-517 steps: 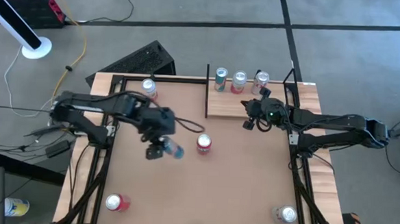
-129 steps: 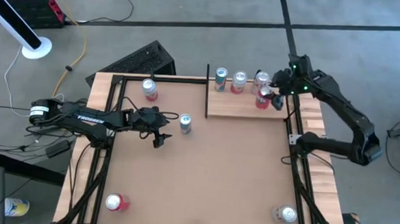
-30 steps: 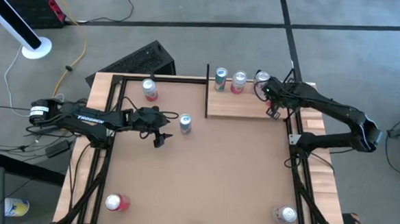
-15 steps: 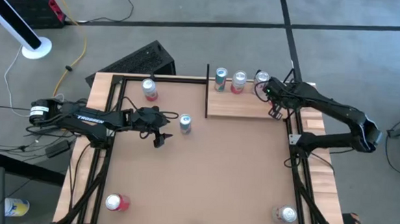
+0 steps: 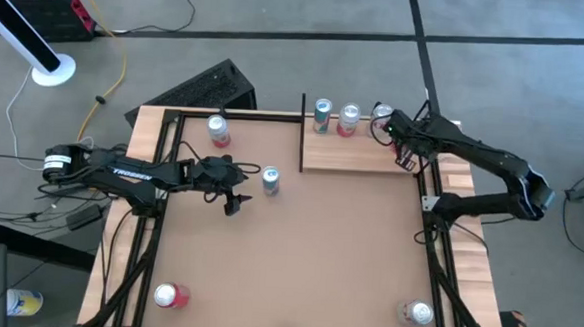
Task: Place canned beverage on shelf
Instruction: Put the top orange soda can on the shelf
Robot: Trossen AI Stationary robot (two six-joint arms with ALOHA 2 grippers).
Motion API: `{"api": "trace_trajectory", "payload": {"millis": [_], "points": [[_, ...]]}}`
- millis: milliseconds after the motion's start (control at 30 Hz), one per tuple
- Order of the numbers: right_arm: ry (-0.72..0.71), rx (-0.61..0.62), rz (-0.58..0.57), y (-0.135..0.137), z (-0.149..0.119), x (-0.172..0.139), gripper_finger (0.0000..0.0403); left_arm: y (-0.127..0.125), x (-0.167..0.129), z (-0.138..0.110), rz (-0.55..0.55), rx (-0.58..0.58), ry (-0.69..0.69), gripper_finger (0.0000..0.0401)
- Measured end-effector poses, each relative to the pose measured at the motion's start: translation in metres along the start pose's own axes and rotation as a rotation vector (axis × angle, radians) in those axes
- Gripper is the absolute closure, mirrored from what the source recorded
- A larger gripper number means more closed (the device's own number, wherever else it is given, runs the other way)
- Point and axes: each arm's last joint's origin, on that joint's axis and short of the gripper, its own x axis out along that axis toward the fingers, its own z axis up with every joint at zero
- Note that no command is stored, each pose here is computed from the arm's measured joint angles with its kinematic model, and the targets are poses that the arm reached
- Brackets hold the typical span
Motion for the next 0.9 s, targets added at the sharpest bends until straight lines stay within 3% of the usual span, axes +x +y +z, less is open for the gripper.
{"api": "trace_trajectory", "payload": {"millis": [267, 600, 900], "points": [[0.108, -0.081, -0.122, 0.005, 0.006, 0.01, 0.0384, 0.0, 0.0, 0.0, 0.0, 0.0, 0.0, 0.0087], [0.011, -0.109, 0.057, 0.019, 0.0, -0.009, 0.0384, 0.0, 0.0, 0.0, 0.0, -0.008, 0.0, 0.0087], [0.0, -0.089, 0.061, 0.015, 0.009, 0.0, 0.0384, 0.0, 0.0, 0.0, 0.0, -0.008, 0.0, 0.0087]]}}
